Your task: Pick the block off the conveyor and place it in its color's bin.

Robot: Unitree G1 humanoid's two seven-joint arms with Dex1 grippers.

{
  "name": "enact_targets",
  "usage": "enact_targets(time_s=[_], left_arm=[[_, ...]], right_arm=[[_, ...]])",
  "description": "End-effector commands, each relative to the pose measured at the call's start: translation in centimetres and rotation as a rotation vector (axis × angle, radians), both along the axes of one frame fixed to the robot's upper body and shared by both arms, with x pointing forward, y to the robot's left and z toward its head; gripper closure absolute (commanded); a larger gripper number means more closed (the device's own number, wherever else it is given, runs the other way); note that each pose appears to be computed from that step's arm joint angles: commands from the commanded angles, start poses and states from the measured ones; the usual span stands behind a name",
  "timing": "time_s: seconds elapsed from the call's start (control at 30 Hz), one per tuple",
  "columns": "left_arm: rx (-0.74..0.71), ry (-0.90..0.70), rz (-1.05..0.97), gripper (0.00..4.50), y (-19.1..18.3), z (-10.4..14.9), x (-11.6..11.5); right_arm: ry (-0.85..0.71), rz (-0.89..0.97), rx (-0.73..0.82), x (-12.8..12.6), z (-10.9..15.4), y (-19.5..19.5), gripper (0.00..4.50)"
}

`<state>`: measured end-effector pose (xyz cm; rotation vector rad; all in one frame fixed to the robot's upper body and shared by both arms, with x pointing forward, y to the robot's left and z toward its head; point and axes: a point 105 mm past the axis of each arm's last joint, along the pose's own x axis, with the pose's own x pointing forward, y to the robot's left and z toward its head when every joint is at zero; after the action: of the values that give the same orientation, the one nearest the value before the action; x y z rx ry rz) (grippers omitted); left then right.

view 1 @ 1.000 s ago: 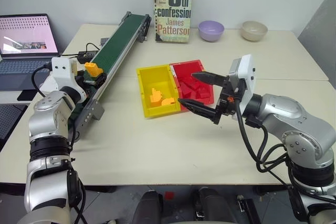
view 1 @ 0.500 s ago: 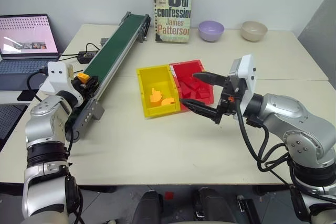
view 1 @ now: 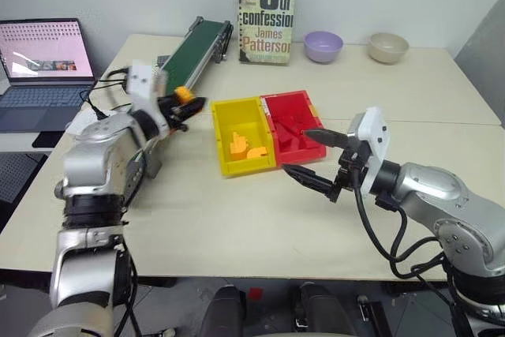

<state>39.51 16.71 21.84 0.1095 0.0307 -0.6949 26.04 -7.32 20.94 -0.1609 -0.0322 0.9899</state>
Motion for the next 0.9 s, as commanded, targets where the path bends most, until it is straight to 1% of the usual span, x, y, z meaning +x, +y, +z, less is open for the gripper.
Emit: enact_targets(time_s=[0.03,0.1,0.27,0.33,0.37,0.6,0.67,0.7,0.73,0.77,0.9], left_arm=[[0.066,-0.023,-0.107,2.7,-2.1,0.4,0.5],[0.089,-0.018,-0.12,2.7,-2.6,0.0,1.1],[0.142,-0.005,-0.126,2.7,-2.2,-1.4,2.1],[0.146,0.0,-0.125,2.0,-1.9,-1.7,2.4],[0.139,0.001,-0.132,1.88,-2.0,-1.7,2.4],[0.107,-0.015,-0.149,0.46,-2.0,-1.0,2.6],[0.103,-0.019,-0.15,0.11,-1.8,-0.8,2.6],[0.104,-0.022,-0.151,0.01,-1.7,-0.6,2.5],[0.106,-0.024,-0.152,0.01,-1.5,-0.5,2.4],[0.111,-0.022,-0.168,0.01,-1.3,-0.2,2.1],[0.311,0.058,-0.352,0.01,1.0,0.0,-2.3]], right_arm=[[-0.053,-0.052,0.009,-0.4,0.8,-0.4,0.0],[-0.056,-0.067,0.013,-0.6,0.8,-0.4,0.0],[-0.062,-0.1,0.019,-1.0,0.8,-0.5,0.0],[-0.064,-0.111,0.02,-1.1,0.8,-0.6,0.0],[-0.064,-0.116,0.02,-1.2,0.8,-0.6,0.0],[-0.061,-0.132,0.016,-1.3,0.9,-0.9,0.0],[-0.059,-0.131,0.013,-1.3,0.8,-0.9,0.0],[-0.058,-0.13,0.01,-1.2,0.8,-1.0,0.0],[-0.057,-0.128,0.008,-1.2,0.8,-1.0,0.0],[-0.057,-0.124,-0.002,-1.2,0.7,-1.1,0.0],[-0.056,-0.091,-0.077,-0.1,1.1,-2.9,0.0]])
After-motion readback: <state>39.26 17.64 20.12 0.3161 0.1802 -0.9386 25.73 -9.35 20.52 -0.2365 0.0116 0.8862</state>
